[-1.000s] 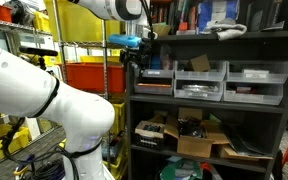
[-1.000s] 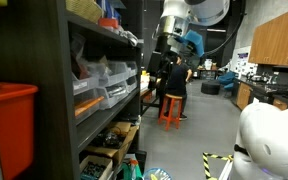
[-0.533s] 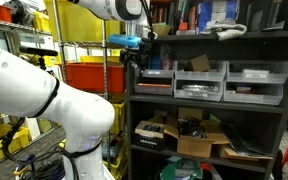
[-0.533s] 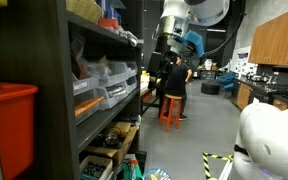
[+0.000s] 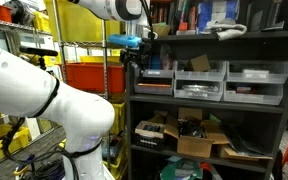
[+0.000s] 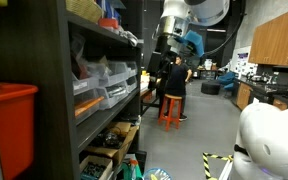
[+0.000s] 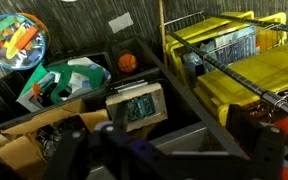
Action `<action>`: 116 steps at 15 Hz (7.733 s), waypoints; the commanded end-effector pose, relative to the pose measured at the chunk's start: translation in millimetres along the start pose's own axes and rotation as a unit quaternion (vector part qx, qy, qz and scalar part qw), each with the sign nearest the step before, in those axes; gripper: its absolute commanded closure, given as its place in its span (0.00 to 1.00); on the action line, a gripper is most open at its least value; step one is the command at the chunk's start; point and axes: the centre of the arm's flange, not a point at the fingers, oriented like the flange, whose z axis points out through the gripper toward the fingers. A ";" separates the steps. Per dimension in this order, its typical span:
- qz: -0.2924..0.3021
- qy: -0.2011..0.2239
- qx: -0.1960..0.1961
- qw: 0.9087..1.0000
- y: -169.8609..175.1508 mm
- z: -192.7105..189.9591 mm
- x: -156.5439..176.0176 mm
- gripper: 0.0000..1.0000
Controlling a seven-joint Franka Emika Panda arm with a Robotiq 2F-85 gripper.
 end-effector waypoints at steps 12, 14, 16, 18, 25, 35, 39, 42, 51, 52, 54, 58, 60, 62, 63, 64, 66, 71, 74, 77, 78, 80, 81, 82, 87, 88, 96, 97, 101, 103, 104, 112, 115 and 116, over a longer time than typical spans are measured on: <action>-0.056 0.337 -0.118 0.932 18.8 -8.7 29.0 0.00; -0.048 0.394 -0.121 0.910 15.0 -8.2 29.5 0.00; -0.050 0.451 -0.132 0.881 9.6 -11.2 22.8 0.00; -0.064 0.505 -0.135 0.850 -1.6 -23.6 18.4 0.00; -0.074 0.598 -0.105 0.791 -23.0 -68.0 30.7 0.00; -0.175 0.652 -0.161 0.720 -68.8 -41.5 27.8 0.00; -0.218 0.689 -0.191 0.664 -102.1 -47.3 13.1 0.00; -0.239 0.716 -0.212 0.621 -122.7 -64.3 -9.2 0.00; -0.267 0.723 -0.235 0.592 -167.5 -118.4 -68.1 0.00; -0.267 0.723 -0.237 0.592 -167.3 -117.9 -68.1 0.00; -0.262 0.697 -0.246 0.621 -170.4 -115.4 -67.3 0.00; -0.238 0.600 -0.305 0.700 -170.1 -96.9 -45.6 0.00; -0.228 0.561 -0.317 0.730 -167.3 -91.4 -38.8 0.00; -0.225 0.529 -0.309 0.758 -166.2 -93.5 -34.8 0.00; -0.221 0.515 -0.303 0.771 -166.3 -96.1 -33.8 0.00; -0.219 0.499 -0.291 0.786 -167.9 -99.8 -34.3 0.00; -0.228 0.487 -0.265 0.801 -174.8 -109.6 -38.8 0.00; -0.272 0.517 -0.218 0.782 -193.4 -128.5 -44.5 0.00; -0.261 0.525 -0.222 0.779 -194.0 -124.3 -53.5 0.00; -0.262 0.528 -0.217 0.778 -194.0 -125.6 -51.8 0.00; -0.262 0.528 -0.217 0.778 -194.0 -125.4 -51.3 0.00; -0.262 0.528 -0.217 0.778 -194.0 -125.2 -51.0 0.00; -0.258 0.558 -0.224 0.756 -196.0 -126.4 -44.9 0.00; -0.246 0.593 -0.231 0.731 -198.4 -131.7 -38.2 0.00; -0.184 0.696 -0.235 0.653 -191.5 -159.3 -12.7 0.00; -0.187 0.690 -0.241 0.656 -185.9 -158.4 -22.0 0.00; -0.187 0.689 -0.241 0.657 -185.4 -157.8 -21.7 0.00; -0.187 0.689 -0.241 0.657 -185.4 -157.8 -21.7 0.00; -0.187 0.689 -0.241 0.657 -185.4 -157.8 -21.7 0.00; -0.187 0.689 -0.241 0.657 -185.4 -157.8 -21.7 0.00; -0.187 0.689 -0.241 0.657 -185.4 -157.8 -21.7 0.00; -0.157 0.648 -0.284 0.689 -157.0 -144.5 43.9 0.00; -0.153 0.632 -0.289 0.703 -147.7 -141.7 61.5 0.00; -0.149 0.628 -0.285 0.709 -145.4 -142.2 66.3 0.00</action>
